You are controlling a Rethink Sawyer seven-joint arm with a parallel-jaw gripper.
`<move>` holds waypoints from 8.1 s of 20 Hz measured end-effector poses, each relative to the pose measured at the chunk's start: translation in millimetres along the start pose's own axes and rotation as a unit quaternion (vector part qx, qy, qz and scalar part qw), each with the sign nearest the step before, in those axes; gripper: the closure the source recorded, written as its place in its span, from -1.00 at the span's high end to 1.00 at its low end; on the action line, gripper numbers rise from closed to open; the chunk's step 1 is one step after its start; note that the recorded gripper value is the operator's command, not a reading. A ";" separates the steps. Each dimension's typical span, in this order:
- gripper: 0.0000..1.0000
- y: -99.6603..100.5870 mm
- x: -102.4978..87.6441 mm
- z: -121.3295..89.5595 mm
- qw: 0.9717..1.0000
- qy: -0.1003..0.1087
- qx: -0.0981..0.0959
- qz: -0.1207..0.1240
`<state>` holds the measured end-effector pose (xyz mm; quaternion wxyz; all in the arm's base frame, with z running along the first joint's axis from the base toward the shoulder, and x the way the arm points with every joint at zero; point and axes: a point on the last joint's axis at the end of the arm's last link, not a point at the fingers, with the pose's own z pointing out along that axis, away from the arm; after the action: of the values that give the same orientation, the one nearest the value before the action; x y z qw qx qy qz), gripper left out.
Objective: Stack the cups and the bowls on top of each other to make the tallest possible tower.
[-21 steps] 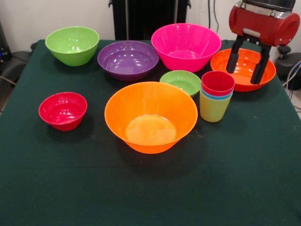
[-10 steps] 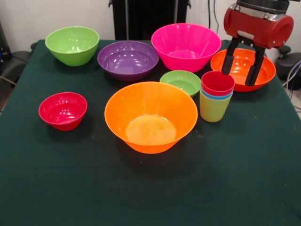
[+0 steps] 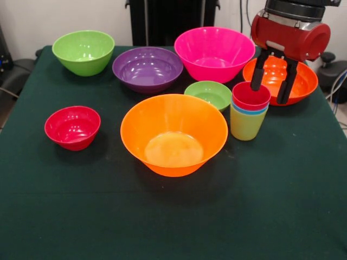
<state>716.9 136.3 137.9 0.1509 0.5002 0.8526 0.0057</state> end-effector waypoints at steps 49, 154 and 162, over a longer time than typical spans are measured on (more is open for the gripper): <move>1.00 5.1 -31.3 43.1 0.998 0.022 -0.041 -0.047; 1.00 -197.1 -281.2 91.2 0.969 0.035 -0.009 -0.246; 1.00 -206.3 -268.6 117.8 0.967 0.038 -0.016 -0.250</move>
<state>694.2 -212.9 59.8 0.1230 0.2684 0.9554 0.0001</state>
